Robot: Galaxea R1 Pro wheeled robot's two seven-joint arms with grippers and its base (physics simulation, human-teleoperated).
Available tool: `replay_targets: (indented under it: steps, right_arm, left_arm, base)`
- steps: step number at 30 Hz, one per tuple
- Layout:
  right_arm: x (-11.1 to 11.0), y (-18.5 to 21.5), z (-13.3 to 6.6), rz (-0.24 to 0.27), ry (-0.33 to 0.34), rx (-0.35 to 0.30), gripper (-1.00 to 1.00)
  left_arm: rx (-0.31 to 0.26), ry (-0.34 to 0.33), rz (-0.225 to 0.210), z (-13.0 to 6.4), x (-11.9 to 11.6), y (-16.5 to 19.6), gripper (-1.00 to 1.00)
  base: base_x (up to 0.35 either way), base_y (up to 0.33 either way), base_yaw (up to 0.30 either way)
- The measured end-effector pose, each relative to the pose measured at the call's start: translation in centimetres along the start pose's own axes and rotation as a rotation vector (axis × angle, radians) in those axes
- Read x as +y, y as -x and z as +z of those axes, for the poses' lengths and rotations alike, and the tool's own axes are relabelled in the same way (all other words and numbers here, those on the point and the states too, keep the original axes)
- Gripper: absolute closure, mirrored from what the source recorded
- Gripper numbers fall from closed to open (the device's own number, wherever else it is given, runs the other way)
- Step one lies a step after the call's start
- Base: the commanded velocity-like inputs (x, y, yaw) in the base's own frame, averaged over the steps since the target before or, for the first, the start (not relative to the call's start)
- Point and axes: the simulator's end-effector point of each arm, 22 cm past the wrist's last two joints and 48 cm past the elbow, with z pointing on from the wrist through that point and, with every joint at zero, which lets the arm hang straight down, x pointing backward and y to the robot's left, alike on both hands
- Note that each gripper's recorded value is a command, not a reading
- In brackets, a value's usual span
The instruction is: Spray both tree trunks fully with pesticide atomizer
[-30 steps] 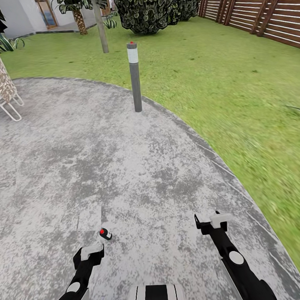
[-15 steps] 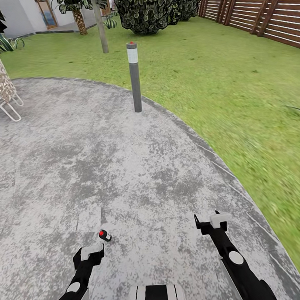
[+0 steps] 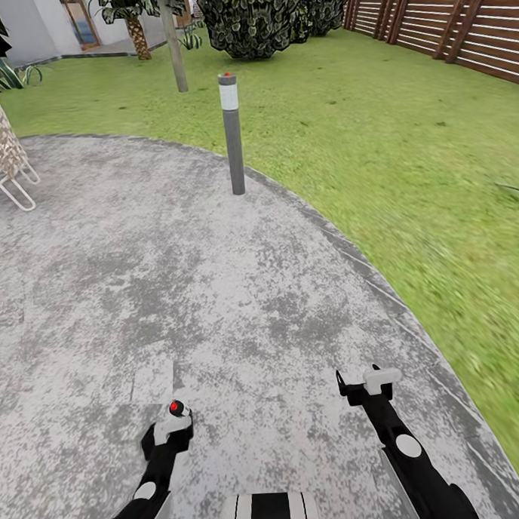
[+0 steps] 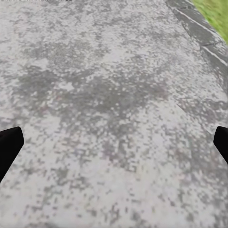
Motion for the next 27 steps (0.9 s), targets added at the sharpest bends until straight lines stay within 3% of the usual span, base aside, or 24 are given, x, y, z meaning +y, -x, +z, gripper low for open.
replay_targets:
  steps: [7,27]
  right_arm:
    - [0.0,0.0,0.0,0.0,0.0,-0.001,-1.0]
    - [0.0,0.0,0.0,0.0,-0.001,-0.001,-1.0]
  left_arm:
    - [-0.024,0.084,-0.033,-0.2,-0.4,1.1,-1.0]
    - [-0.02,0.12,-0.046,-0.3,0.6,0.9,-1.0]
  base:
    - [0.0,0.0,0.0]
    - [0.018,0.0,0.0]
